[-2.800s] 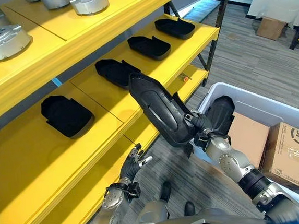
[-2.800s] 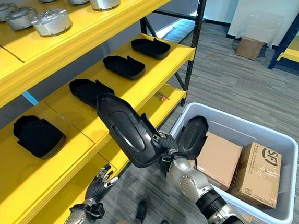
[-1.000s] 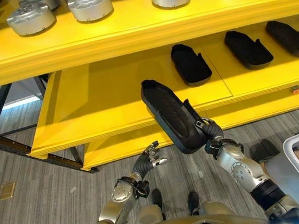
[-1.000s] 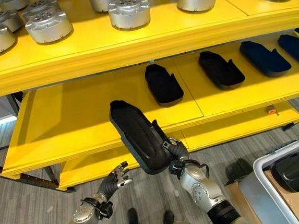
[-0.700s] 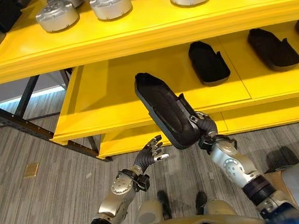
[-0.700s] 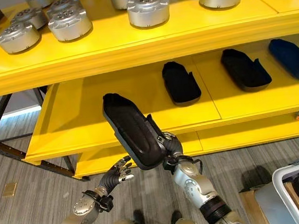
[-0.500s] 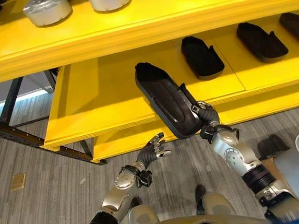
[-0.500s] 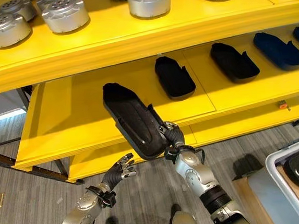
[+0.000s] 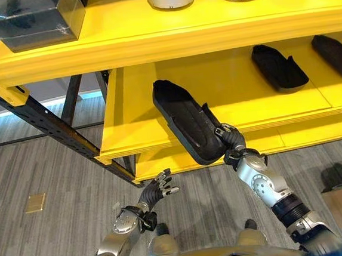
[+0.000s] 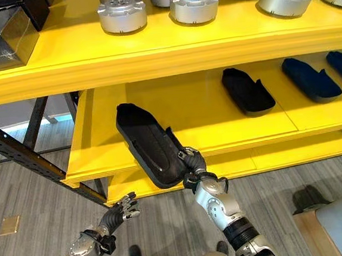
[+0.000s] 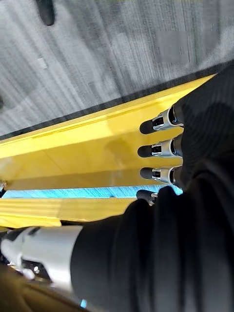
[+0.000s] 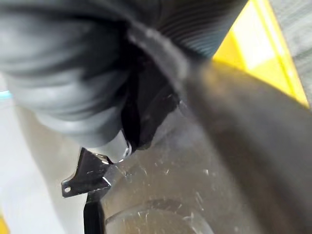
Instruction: Move parts from the plastic box to the shelf.
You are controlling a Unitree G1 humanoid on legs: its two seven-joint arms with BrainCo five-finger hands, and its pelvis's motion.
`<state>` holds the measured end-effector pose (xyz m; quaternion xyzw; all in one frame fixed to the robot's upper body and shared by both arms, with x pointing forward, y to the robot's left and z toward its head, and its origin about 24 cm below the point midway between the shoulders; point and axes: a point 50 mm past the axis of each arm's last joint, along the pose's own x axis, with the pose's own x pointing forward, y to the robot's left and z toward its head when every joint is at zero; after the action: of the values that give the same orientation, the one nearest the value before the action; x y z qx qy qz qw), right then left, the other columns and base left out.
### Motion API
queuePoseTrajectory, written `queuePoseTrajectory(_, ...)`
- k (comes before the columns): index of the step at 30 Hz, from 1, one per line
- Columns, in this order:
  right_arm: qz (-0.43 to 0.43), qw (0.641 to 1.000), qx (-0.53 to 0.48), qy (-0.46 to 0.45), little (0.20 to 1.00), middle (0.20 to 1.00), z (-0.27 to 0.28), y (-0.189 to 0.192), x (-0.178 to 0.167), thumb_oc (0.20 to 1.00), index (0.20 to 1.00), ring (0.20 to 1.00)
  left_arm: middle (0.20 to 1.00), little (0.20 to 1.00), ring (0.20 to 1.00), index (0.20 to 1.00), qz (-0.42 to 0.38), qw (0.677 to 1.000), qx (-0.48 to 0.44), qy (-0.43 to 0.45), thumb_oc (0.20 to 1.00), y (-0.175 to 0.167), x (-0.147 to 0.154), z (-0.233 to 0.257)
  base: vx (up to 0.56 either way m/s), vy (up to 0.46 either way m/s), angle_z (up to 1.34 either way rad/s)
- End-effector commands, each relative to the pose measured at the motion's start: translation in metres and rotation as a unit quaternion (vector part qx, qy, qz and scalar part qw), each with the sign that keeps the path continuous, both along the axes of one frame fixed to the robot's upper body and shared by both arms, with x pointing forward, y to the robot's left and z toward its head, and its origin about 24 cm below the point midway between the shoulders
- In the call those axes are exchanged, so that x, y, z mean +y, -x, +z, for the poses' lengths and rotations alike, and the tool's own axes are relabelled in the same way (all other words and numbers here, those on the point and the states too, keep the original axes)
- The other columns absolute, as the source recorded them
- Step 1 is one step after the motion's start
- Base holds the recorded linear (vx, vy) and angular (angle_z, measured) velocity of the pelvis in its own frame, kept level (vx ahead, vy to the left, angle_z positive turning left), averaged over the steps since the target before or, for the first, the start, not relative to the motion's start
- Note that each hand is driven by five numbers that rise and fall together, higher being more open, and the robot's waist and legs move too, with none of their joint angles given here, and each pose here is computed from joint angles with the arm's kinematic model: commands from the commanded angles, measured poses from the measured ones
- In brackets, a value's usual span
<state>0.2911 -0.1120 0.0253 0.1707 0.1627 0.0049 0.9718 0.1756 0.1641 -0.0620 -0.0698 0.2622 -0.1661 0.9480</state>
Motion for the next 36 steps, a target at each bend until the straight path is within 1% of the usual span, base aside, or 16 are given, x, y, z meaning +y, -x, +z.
queuePoseTrajectory(1,-0.03,0.99,-0.134,-0.027,0.2,0.2,0.066,-0.027,-0.009,0.2,0.2,0.2,1.0,1.0,1.0,1.0,-0.009,0.996,-0.077,0.049,1.0,-0.017,-0.021,0.027,0.0,-0.056,0.02)
queuePoseTrajectory(10,-0.075,0.982,-0.175,-0.014,0.2,0.2,0.12,-0.059,-0.017,0.2,0.2,0.2,1.0,1.0,1.0,1.0,-0.015,0.995,-0.082,0.047,1.0,-0.026,-0.026,0.035,-0.01,-0.043,0.05)
queuePoseTrajectory(14,-0.108,0.974,-0.2,-0.004,0.2,0.2,0.152,-0.077,-0.039,0.2,0.2,0.2,1.0,1.0,1.0,1.0,-0.025,0.994,-0.091,0.048,1.0,-0.034,-0.028,0.042,-0.09,-0.006,0.17)
queuePoseTrajectory(18,-0.124,0.971,-0.207,0.003,0.2,0.2,0.172,-0.088,-0.051,0.2,0.2,0.2,1.0,1.0,1.0,1.0,-0.026,0.994,-0.096,0.05,1.0,-0.039,-0.029,0.045,-0.05,0.016,0.11)
queuePoseTrajectory(20,-0.145,0.967,-0.208,0.012,0.2,0.2,0.184,-0.095,-0.057,0.2,0.2,0.2,1.0,1.0,1.0,1.0,-0.027,0.994,-0.097,0.052,1.0,-0.04,-0.03,0.047,-0.03,0.032,0.09)
queuePoseTrajectory(24,-0.166,0.963,-0.21,0.026,0.2,0.2,0.194,-0.101,-0.063,0.2,0.2,0.2,1.0,1.0,1.0,1.0,-0.032,0.993,-0.098,0.051,1.0,-0.041,-0.033,0.047,-0.01,0.024,0.12)
queuePoseTrajectory(28,-0.166,0.963,-0.21,0.026,0.2,0.2,0.194,-0.101,-0.064,0.2,0.2,0.2,1.0,1.0,1.0,1.0,-0.032,0.993,-0.099,0.051,1.0,-0.041,-0.033,0.048,0.0,0.003,0.03)
queuePoseTrajectory(29,-0.208,0.959,-0.194,0.018,0.2,0.2,0.202,-0.108,-0.074,0.2,0.2,0.2,1.0,1.0,1.0,1.0,-0.034,0.993,-0.098,0.058,1.0,-0.042,-0.035,0.049,-0.03,0.005,0.0)
queuePoseTrajectory(31,-0.242,0.948,-0.205,0.019,0.2,0.2,0.214,-0.112,-0.086,0.2,0.2,0.2,1.0,1.0,1.0,1.0,-0.043,0.992,-0.102,0.056,1.0,-0.043,-0.038,0.051,-0.07,-0.052,0.05)
queuePoseTrajectory(36,-0.29,0.935,-0.205,0.022,0.2,0.2,0.226,-0.112,-0.103,0.2,0.2,0.2,1.0,1.0,1.0,1.0,-0.05,0.992,-0.107,0.047,1.0,-0.044,-0.042,0.054,-0.04,-0.051,0.07)
